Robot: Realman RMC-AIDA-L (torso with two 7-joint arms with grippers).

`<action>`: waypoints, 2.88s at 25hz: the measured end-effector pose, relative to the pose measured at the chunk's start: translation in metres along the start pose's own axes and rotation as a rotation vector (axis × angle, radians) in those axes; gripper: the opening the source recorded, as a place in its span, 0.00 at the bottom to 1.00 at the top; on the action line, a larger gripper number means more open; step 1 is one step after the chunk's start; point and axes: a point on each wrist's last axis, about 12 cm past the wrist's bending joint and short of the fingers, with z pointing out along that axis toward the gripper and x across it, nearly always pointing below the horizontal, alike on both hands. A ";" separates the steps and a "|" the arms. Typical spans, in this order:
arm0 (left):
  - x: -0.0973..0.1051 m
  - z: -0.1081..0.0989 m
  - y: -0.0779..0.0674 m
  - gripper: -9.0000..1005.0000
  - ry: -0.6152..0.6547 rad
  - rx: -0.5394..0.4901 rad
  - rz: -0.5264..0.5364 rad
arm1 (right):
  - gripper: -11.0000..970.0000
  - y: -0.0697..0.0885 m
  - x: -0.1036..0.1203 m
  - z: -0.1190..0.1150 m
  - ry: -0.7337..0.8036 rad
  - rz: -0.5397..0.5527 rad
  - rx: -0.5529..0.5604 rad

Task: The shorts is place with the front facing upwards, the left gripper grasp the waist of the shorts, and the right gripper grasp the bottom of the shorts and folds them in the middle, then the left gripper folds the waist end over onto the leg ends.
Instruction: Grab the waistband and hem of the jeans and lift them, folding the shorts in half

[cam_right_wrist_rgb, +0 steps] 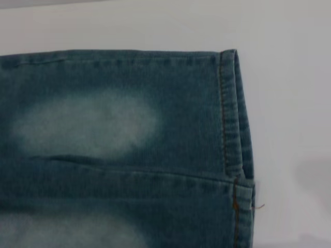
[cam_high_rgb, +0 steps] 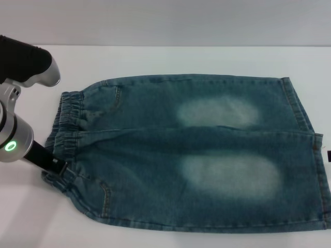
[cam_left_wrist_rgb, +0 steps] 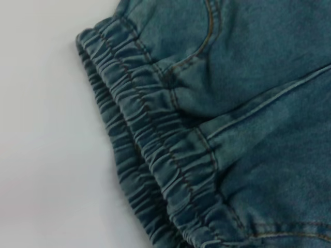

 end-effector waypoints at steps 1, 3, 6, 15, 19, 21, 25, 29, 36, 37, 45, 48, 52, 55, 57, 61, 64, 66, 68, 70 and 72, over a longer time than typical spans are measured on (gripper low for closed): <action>-0.001 -0.001 0.000 0.04 -0.002 -0.002 0.003 | 0.79 0.000 0.001 0.000 0.004 -0.001 -0.001; -0.002 -0.004 -0.001 0.04 -0.008 -0.005 0.007 | 0.79 0.002 0.003 0.002 0.015 -0.005 -0.007; -0.003 -0.005 -0.002 0.04 -0.012 -0.007 0.009 | 0.79 0.006 0.008 0.005 0.036 -0.006 -0.013; 0.001 0.000 -0.003 0.04 0.014 -0.005 0.012 | 0.79 0.006 0.024 0.011 0.090 0.016 -0.015; 0.001 0.000 -0.003 0.04 0.013 -0.006 0.012 | 0.79 0.007 0.029 0.017 0.118 0.024 -0.022; 0.000 0.000 -0.004 0.04 0.011 -0.007 0.014 | 0.79 0.009 0.033 0.022 0.140 0.023 -0.031; -0.002 0.000 -0.005 0.04 0.008 -0.007 0.021 | 0.79 0.013 0.037 0.033 0.166 0.017 -0.045; -0.003 0.000 -0.005 0.04 0.005 -0.007 0.023 | 0.79 0.014 0.040 0.039 0.180 0.019 -0.050; -0.003 0.000 -0.005 0.04 0.005 -0.006 0.023 | 0.79 0.017 0.044 0.045 0.197 0.016 -0.056; -0.003 0.000 -0.005 0.04 0.005 -0.006 0.023 | 0.79 0.017 0.044 0.045 0.197 0.016 -0.056; -0.003 0.000 -0.006 0.04 0.004 -0.005 0.026 | 0.76 0.016 0.043 0.046 0.195 0.016 -0.055; -0.003 0.001 -0.006 0.04 0.005 -0.003 0.028 | 0.75 0.015 0.044 0.046 0.196 0.012 -0.048; -0.003 0.001 -0.006 0.04 0.006 -0.002 0.030 | 0.73 0.012 0.045 0.046 0.200 -0.003 -0.030; -0.003 0.000 -0.006 0.04 0.005 -0.002 0.032 | 0.67 0.012 0.044 0.046 0.200 -0.014 -0.029; -0.003 0.000 -0.006 0.04 0.004 -0.002 0.032 | 0.62 0.013 0.044 0.047 0.200 -0.021 -0.030; -0.003 0.000 -0.006 0.04 0.004 -0.001 0.033 | 0.54 0.015 0.043 0.047 0.202 -0.038 -0.033; -0.004 0.000 -0.007 0.04 0.003 -0.001 0.034 | 0.46 0.015 0.043 0.047 0.202 -0.046 -0.034; -0.004 0.000 -0.007 0.04 0.001 -0.001 0.035 | 0.38 0.016 0.042 0.047 0.200 -0.048 -0.035; -0.004 0.000 -0.007 0.04 -0.002 -0.002 0.035 | 0.30 0.017 0.042 0.046 0.198 -0.051 -0.039; -0.005 -0.001 -0.007 0.04 -0.005 -0.002 0.032 | 0.20 0.018 0.041 0.046 0.194 -0.056 -0.044; -0.005 -0.001 -0.006 0.04 -0.009 -0.003 0.031 | 0.11 0.020 0.040 0.045 0.189 -0.063 -0.047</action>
